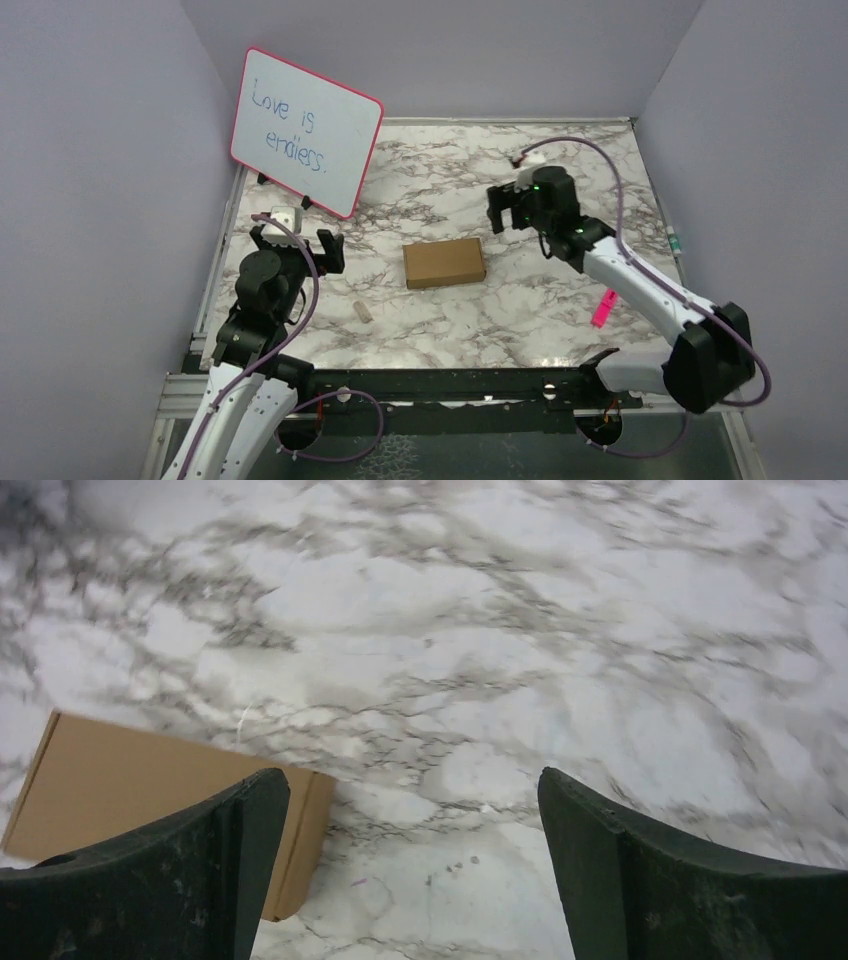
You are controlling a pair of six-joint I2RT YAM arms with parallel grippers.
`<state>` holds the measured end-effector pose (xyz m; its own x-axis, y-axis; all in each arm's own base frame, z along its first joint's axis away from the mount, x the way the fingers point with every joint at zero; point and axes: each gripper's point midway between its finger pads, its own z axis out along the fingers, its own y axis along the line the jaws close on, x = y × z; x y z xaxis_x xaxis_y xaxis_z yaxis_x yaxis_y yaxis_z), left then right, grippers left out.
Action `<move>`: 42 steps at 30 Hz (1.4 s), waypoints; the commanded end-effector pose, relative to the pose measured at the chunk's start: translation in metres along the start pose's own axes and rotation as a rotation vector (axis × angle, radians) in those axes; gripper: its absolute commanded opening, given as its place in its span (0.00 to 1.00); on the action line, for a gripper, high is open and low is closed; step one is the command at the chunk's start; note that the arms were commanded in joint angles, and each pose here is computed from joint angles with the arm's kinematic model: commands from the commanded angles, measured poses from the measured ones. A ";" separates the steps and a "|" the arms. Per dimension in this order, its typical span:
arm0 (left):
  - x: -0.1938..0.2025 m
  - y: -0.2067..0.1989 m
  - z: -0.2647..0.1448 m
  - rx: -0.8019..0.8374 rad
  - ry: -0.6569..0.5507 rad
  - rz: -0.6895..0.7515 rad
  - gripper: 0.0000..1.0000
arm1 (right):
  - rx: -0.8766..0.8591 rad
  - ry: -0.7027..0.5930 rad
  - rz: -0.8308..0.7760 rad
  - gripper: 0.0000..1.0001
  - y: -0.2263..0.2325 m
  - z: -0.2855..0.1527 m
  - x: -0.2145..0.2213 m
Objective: Fold the paper box
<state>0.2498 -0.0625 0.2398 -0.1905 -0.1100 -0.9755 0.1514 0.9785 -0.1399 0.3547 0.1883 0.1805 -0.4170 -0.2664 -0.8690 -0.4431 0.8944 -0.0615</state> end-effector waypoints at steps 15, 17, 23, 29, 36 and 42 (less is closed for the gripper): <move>-0.073 0.047 -0.087 -0.201 -0.475 -0.300 0.99 | 0.464 -0.559 0.417 1.00 -0.112 -0.214 -0.006; -0.075 0.047 -0.091 -0.195 -0.492 -0.298 0.99 | 0.476 -0.584 0.402 1.00 -0.113 -0.223 -0.003; -0.076 0.038 -0.091 -0.140 -0.478 -0.252 0.99 | 0.500 -0.631 0.397 1.00 -0.116 -0.232 0.004; -0.075 0.036 -0.090 -0.131 -0.474 -0.183 0.99 | 0.490 -0.651 0.361 1.00 -0.114 -0.231 0.003; -0.082 0.027 -0.093 -0.081 -0.492 -0.183 0.99 | 0.470 -0.648 0.351 1.00 -0.111 -0.227 0.002; -0.083 0.033 -0.093 -0.115 -0.500 -0.183 0.99 | 0.455 -0.652 0.345 1.00 -0.109 -0.226 0.001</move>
<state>0.1838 -0.0049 0.3223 0.2552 -0.3310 -0.9085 0.0319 0.9420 -0.3342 0.2225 0.0069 0.2930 0.1056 0.1849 -0.9771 0.0629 0.9794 0.1921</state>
